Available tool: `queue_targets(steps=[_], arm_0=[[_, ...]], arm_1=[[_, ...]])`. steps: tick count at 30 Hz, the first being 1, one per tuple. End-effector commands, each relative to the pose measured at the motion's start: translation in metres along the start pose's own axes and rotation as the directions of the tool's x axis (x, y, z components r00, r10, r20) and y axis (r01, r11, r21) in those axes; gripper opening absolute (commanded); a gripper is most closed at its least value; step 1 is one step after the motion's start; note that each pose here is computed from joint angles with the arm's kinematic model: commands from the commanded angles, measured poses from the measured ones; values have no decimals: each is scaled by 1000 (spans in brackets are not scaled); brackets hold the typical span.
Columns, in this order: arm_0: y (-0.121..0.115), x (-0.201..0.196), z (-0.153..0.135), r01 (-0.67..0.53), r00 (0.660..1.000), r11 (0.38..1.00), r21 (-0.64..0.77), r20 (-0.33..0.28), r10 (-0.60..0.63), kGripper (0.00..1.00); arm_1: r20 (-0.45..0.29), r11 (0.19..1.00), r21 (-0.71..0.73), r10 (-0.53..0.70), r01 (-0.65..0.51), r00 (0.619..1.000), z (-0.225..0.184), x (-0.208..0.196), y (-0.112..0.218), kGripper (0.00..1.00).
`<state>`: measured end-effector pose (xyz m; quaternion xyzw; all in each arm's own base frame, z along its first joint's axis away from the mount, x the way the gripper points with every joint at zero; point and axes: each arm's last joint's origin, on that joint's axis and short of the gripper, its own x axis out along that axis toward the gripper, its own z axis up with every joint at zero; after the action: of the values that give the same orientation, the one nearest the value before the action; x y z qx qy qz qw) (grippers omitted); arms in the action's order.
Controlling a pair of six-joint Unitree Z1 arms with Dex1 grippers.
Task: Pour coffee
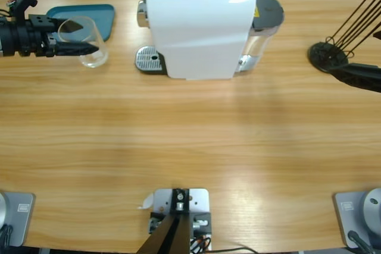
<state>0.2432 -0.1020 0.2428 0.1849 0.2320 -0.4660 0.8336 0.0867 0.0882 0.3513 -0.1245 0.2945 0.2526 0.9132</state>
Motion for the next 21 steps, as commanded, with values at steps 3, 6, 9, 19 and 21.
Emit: queue_targets(steps=[3,6,9,19,21], arm_0=[[29,41,4,146,986,984,101,-99,-136,0],[34,56,8,183,981,975,123,-88,-173,0],[30,67,3,232,971,963,140,-94,-221,0],[19,86,5,320,947,934,156,-60,-314,0],[21,91,4,324,946,933,157,-53,-319,0]], arm_1=[[-28,1000,-16,2,-2,1000,-19,-1,-3,1000],[-31,1000,-16,1,-2,1000,-19,-1,-3,1000],[-35,1000,-17,2,-3,999,-17,1,-2,1000],[-51,1000,-17,6,-7,999,-17,11,1,1000],[-53,1000,-18,7,-8,999,-17,11,2,1000]])
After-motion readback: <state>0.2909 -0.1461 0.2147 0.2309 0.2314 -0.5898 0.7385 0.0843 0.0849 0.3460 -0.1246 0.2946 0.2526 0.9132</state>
